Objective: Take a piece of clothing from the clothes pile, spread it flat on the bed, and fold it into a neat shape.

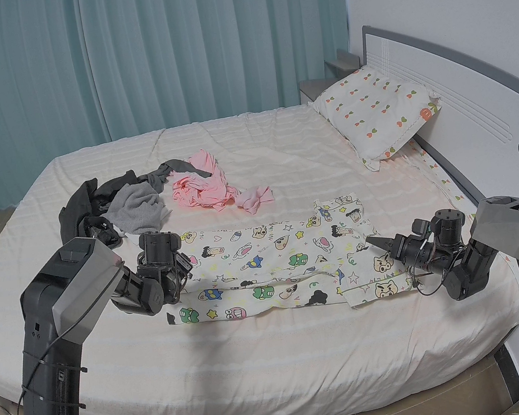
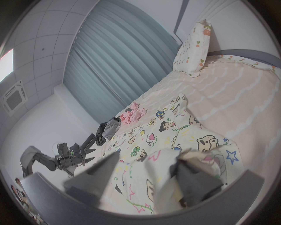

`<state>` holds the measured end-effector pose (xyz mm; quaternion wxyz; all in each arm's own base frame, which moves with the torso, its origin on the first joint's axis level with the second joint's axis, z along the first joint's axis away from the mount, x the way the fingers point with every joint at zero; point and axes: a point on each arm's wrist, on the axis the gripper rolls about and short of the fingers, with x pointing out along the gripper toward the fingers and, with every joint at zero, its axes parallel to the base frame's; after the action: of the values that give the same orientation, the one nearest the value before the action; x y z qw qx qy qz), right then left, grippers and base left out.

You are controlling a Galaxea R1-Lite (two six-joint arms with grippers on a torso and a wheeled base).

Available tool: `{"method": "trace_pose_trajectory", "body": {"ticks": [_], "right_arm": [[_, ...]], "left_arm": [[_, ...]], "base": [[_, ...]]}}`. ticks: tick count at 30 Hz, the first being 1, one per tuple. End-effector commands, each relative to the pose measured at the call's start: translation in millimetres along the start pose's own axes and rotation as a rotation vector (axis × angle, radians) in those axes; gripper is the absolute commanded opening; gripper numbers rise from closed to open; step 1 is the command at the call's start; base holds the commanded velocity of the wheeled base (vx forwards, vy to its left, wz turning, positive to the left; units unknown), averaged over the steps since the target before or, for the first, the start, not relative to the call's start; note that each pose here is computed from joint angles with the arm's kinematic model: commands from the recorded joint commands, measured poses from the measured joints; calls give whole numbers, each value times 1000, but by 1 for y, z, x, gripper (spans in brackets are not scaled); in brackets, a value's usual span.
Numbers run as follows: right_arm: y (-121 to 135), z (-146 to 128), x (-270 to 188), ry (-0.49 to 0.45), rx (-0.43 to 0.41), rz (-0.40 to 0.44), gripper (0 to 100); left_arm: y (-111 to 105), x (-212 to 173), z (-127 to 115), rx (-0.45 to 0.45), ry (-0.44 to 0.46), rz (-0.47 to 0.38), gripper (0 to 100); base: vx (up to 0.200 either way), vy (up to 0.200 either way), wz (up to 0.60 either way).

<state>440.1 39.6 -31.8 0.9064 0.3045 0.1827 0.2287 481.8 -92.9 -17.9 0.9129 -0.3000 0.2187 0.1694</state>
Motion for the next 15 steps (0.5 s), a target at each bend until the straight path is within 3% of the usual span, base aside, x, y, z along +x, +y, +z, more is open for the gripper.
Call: {"method": "trace_pose_trajectory", "body": {"ticks": [1, 10, 11, 15], "right_arm": [[-16, 8, -5, -22, 53, -36, 100], [-48, 21, -29, -49, 100, -132, 100], [-56, 25, -38, -72, 110, -169, 100], [-49, 34, -50, -107, 108, -202, 100]], "left_arm": [[6, 9, 1, -10, -15, 18, 100], [1, -7, 37, -79, -67, 2, 100], [-2, -22, 54, -103, -82, -3, 100], [-3, -48, 74, -146, -79, -14, 100]], "base": [[0, 0, 0], [0, 0, 0], [0, 0, 0], [0, 0, 0]]}}
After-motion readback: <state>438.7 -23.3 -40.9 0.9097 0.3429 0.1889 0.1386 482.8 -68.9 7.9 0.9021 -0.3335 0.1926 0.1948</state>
